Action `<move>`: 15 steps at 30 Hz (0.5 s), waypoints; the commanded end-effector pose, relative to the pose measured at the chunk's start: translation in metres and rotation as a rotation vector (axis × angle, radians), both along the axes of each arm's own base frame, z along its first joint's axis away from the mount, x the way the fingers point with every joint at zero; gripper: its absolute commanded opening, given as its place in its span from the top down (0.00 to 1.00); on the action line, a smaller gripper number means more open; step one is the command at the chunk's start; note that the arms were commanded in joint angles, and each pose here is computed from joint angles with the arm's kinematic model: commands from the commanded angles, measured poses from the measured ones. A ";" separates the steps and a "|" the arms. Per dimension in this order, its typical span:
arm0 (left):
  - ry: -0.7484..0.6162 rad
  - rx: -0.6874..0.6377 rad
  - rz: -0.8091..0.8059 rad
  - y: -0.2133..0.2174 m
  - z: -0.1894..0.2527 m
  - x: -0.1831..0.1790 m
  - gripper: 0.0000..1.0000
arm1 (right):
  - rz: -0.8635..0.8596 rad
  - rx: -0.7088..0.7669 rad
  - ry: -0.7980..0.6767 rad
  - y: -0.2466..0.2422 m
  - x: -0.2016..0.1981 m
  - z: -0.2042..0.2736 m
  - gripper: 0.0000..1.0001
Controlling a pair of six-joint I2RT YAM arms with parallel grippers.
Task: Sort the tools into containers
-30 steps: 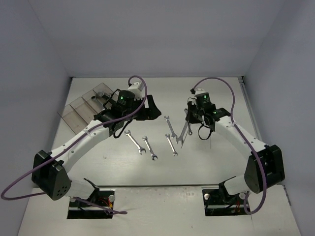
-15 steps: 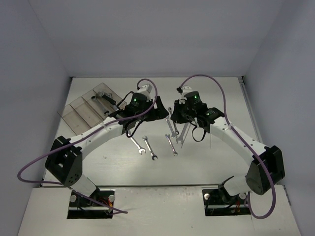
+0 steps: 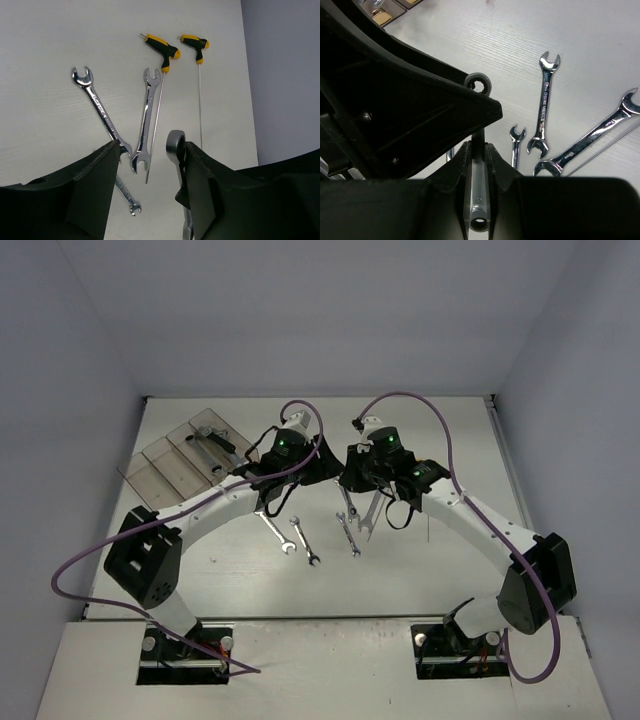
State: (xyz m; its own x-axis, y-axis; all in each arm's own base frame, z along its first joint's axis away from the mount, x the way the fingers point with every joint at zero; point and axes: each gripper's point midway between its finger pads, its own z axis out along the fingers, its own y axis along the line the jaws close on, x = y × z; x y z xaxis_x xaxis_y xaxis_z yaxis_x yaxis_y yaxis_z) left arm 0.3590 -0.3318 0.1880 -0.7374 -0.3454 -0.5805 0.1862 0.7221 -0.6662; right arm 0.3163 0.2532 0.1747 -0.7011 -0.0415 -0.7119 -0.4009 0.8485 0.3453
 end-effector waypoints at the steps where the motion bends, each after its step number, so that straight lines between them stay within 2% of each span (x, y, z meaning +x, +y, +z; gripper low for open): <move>1: -0.064 -0.099 -0.018 -0.017 0.035 0.004 0.61 | 0.011 0.088 -0.092 0.018 0.015 0.037 1.00; 3: -0.042 -0.104 -0.020 -0.019 0.028 0.003 0.73 | 0.009 0.090 -0.091 0.019 0.016 0.036 1.00; 6: -0.043 -0.113 -0.026 -0.021 0.030 0.003 0.99 | 0.015 0.091 -0.092 0.022 0.015 0.036 1.00; 11: -0.064 -0.135 -0.029 -0.022 0.044 0.004 1.00 | 0.008 0.088 -0.092 0.023 0.017 0.035 0.98; 12: -0.064 -0.137 -0.027 -0.020 0.044 0.005 1.00 | 0.006 0.088 -0.092 0.023 0.017 0.035 0.92; 14: -0.063 -0.146 -0.008 -0.012 0.048 0.007 1.00 | 0.001 0.087 -0.099 0.021 0.017 0.038 0.71; 15: -0.062 -0.147 0.007 -0.006 0.050 0.010 1.00 | -0.002 0.085 -0.106 0.020 0.017 0.039 0.63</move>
State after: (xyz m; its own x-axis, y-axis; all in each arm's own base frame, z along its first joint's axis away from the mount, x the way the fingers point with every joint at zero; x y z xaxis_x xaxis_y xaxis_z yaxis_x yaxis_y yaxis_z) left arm 0.3569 -0.3452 0.1887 -0.7586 -0.3648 -0.5398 0.1807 0.6782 -0.7123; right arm 0.3151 0.2586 0.1646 -0.7228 -0.0430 -0.6898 -0.3884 0.8508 0.3539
